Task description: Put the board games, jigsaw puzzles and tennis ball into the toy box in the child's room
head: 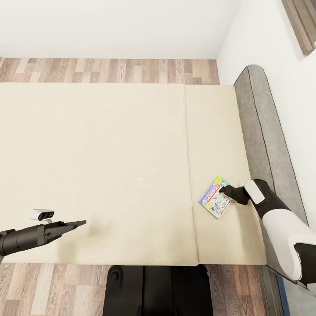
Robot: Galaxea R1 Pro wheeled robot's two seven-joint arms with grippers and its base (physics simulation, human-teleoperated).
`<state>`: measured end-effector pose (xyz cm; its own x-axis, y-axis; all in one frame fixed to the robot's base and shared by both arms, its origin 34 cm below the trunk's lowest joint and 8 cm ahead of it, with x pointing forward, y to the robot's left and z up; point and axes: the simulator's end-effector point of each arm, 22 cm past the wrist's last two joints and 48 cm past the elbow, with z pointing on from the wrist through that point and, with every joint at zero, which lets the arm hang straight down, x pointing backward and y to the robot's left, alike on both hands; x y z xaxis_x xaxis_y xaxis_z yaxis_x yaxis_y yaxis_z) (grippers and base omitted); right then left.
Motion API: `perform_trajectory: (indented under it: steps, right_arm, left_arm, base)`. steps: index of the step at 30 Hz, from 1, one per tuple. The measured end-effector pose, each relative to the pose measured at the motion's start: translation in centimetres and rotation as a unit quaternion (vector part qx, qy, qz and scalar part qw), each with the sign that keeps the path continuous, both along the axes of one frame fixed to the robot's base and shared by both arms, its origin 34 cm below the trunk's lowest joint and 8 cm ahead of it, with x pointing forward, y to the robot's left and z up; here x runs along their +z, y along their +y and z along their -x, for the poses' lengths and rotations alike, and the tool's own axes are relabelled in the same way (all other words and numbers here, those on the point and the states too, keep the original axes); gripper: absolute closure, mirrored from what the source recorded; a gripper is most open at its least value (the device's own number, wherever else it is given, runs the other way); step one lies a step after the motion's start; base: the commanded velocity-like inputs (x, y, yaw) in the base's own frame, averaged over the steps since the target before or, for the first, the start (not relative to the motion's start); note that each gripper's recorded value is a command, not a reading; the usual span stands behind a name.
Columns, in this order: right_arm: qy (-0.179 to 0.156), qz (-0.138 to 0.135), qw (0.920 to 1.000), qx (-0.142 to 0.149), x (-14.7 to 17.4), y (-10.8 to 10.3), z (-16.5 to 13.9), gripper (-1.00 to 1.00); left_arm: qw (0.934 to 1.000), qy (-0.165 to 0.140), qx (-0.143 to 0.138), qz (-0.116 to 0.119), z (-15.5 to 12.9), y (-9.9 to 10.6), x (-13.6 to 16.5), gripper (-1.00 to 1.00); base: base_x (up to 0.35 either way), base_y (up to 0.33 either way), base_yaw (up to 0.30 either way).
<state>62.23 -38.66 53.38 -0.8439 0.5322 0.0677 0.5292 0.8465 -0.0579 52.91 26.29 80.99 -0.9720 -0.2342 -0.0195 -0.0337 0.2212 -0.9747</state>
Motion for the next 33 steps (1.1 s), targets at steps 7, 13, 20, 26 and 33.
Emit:
perform_trajectory:
  steps: [7,13,20,26,33]
  right_arm:
    - [-0.004,0.001,1.0000,-0.004,0.0,0.3,-0.1,-1.00]
    - [-0.012,0.004,0.9999,0.008,0.0,1.2,-0.7,-1.00]
    - [-0.019,-0.008,0.9998,-0.004,-0.1,2.0,-1.0,-1.00]
    - [-0.021,-0.007,0.9997,-0.005,0.1,1.9,-1.1,-1.00]
    - [-0.022,-0.007,0.9997,-0.005,0.3,1.7,-1.3,-1.00]
  left_arm:
    - [1.0000,-0.003,0.000,0.000,-0.1,0.0,0.2,-1.00]
    - [1.0000,-0.005,0.000,0.000,-0.3,0.0,0.4,-1.00]
    - [1.0000,-0.006,0.000,0.000,-0.4,0.0,0.5,-1.00]
    - [1.0000,-0.008,0.000,0.000,-0.4,0.0,0.6,-1.00]
    - [1.0000,-0.009,0.000,0.000,-0.5,0.0,0.7,-1.00]
  base:
    - [0.000,0.000,-0.033]
    - [0.000,0.000,-0.054]
    - [0.000,0.000,-0.011]
    - [0.000,0.000,-0.085]
    - [0.000,0.000,-0.042]
